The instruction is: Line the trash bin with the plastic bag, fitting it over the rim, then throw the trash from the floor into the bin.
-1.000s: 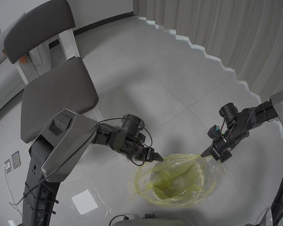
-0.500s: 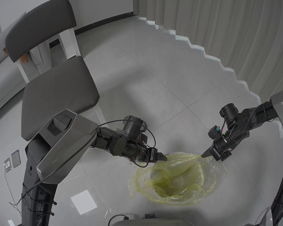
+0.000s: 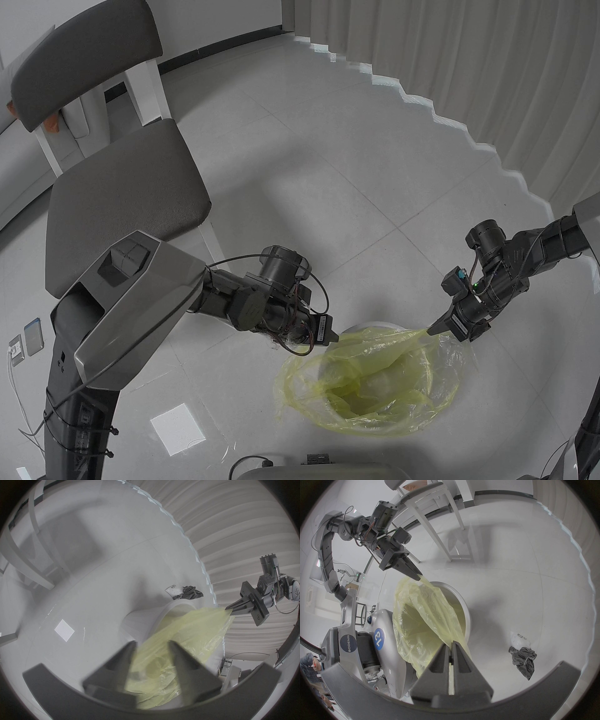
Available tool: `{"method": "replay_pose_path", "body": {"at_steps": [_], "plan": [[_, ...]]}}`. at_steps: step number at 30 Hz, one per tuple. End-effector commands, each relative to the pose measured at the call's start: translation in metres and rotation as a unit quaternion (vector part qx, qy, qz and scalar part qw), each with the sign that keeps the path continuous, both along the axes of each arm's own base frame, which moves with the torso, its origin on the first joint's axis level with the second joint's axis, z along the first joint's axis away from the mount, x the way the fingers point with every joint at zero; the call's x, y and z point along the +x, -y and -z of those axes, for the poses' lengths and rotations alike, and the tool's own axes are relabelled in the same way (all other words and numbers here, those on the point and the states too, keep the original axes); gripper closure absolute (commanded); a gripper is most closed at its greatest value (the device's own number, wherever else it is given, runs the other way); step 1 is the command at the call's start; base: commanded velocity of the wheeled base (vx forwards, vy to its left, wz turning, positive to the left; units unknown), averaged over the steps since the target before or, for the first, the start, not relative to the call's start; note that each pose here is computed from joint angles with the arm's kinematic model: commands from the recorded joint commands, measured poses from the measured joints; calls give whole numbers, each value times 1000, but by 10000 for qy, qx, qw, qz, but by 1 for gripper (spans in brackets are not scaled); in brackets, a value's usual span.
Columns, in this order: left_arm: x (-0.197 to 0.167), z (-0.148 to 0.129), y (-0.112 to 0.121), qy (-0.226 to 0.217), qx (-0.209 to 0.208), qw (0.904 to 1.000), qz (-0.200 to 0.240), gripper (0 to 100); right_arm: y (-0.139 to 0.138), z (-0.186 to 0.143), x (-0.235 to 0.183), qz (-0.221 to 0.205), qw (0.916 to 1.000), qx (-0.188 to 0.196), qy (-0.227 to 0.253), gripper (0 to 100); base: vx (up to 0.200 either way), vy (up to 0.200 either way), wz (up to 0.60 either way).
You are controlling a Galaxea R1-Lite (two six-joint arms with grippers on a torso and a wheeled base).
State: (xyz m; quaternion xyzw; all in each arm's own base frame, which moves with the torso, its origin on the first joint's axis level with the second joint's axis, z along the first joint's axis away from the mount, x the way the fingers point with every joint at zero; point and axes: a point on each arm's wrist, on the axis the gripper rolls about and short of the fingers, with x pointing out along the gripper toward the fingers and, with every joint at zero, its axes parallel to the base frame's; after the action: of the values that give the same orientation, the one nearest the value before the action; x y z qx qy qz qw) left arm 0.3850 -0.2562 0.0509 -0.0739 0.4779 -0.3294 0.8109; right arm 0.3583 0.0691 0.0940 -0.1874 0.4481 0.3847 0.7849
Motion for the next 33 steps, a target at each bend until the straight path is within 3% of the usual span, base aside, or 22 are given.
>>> {"method": "replay_pose_path", "body": {"at_steps": [1,12,33], "plan": [[3,-4,-3,58,-23,10000,-27,100,-1,0,0,-11,10000,1,3,100,0,0,0],[9,-16,-2,262,-113,9995,-125,100,9,-2,6,129,9999,10,82,100,0,0,0],[26,-13,-11,342,-157,9989,-294,100,13,13,29,234,9997,18,106,100,0,0,0]]}}
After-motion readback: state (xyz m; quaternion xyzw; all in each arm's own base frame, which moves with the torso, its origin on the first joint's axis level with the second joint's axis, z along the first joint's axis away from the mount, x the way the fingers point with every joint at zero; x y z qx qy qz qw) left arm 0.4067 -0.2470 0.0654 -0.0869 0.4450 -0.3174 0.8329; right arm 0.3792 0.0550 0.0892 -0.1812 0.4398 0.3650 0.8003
